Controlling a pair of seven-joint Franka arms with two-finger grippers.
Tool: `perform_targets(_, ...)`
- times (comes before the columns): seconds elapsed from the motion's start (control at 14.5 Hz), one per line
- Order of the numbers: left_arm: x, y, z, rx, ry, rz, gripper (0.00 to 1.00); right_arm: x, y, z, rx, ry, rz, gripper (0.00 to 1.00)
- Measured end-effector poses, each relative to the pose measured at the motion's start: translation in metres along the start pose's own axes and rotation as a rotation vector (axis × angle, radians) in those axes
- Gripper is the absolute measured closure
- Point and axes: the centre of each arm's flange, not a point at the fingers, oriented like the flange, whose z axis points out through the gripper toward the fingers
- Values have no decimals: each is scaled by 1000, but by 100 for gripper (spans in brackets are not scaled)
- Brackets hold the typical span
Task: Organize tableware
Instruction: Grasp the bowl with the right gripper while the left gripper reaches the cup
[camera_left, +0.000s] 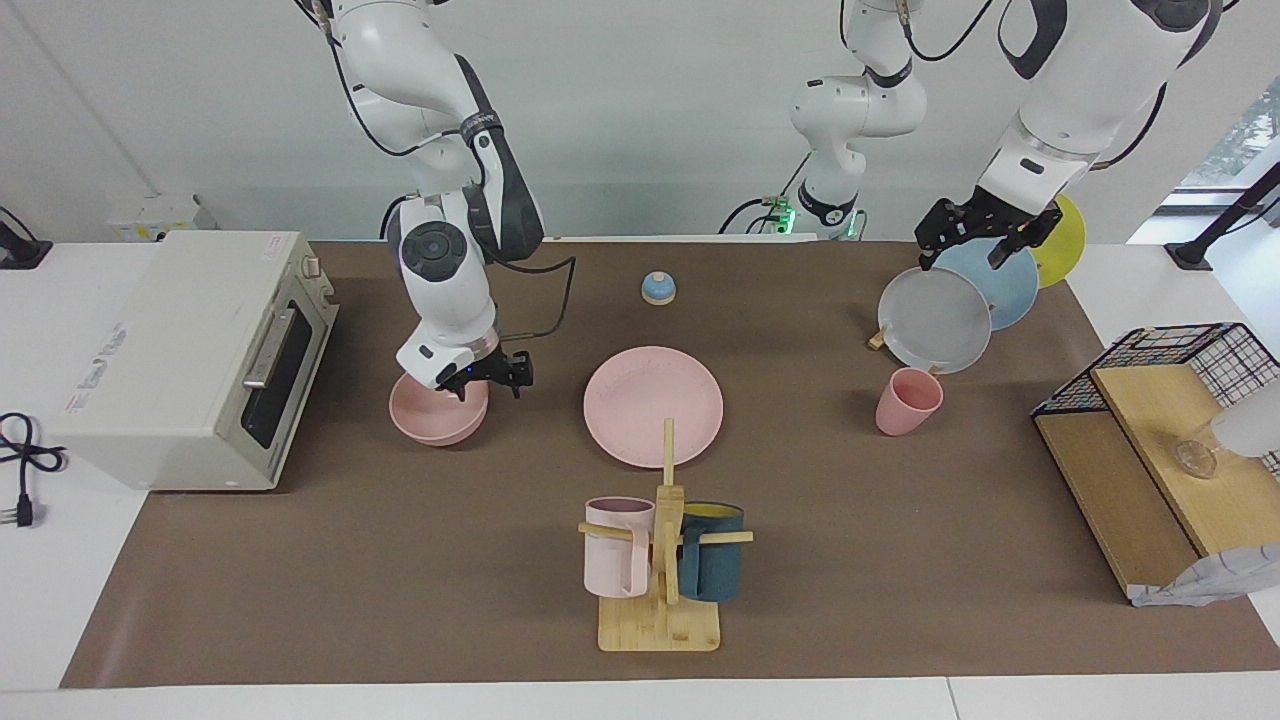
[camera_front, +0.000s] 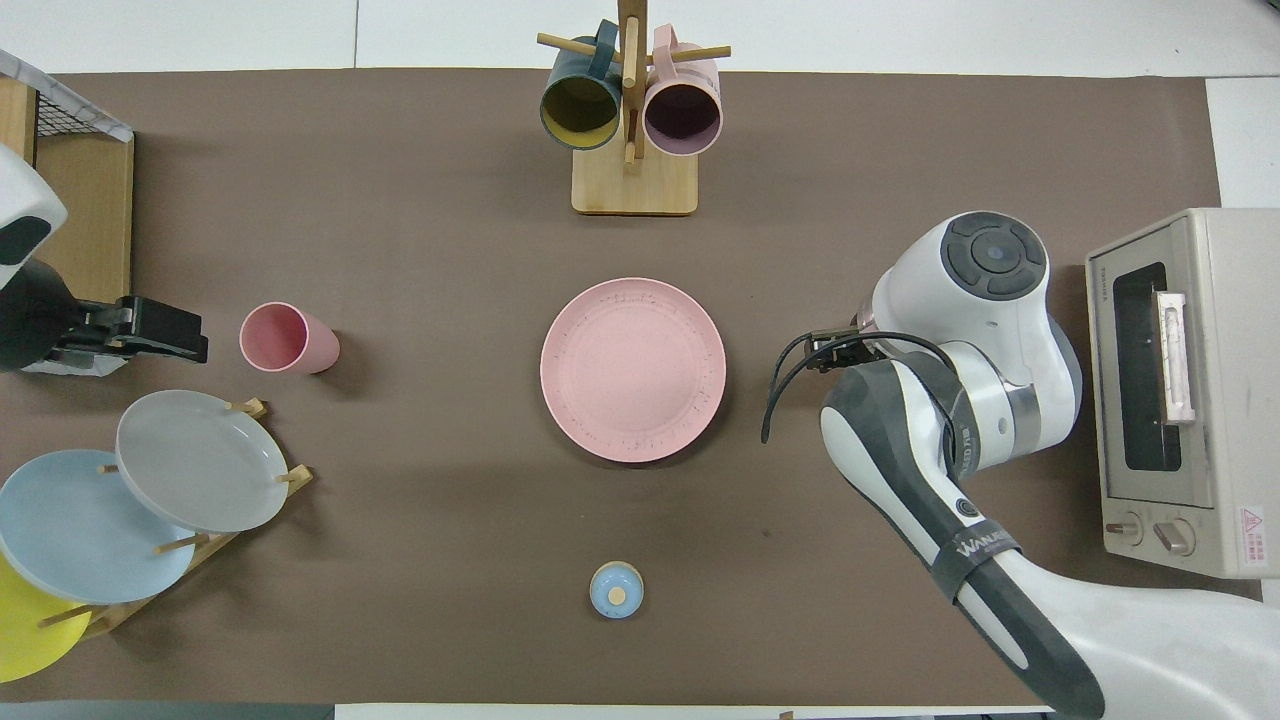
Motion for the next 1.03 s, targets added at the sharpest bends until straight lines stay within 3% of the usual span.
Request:
perform_targets(0.07,0,0,0,0,0,0,0,-1,0,2,0,-1,0,29)
perform_targets(0.21,0,0,0,0,-2,0,0,-1,0,3,0,0,0,46)
perform_targets(0.62,0,0,1,0,-5,-34,0,-4,1,11,-4,2,-3,48)
perform_targets(0.76,4,1,7,-2,25,-62,0,-4,2,12,-29,7,-21,63)
perform_targets(0.89,8,6,30,-2,30,-54,0,-4,3,12,-45,10,-32,90)
perform_targets(1.03,8,10,41,1,18,-47,0,-4,3,11,-59,14,-44,93)
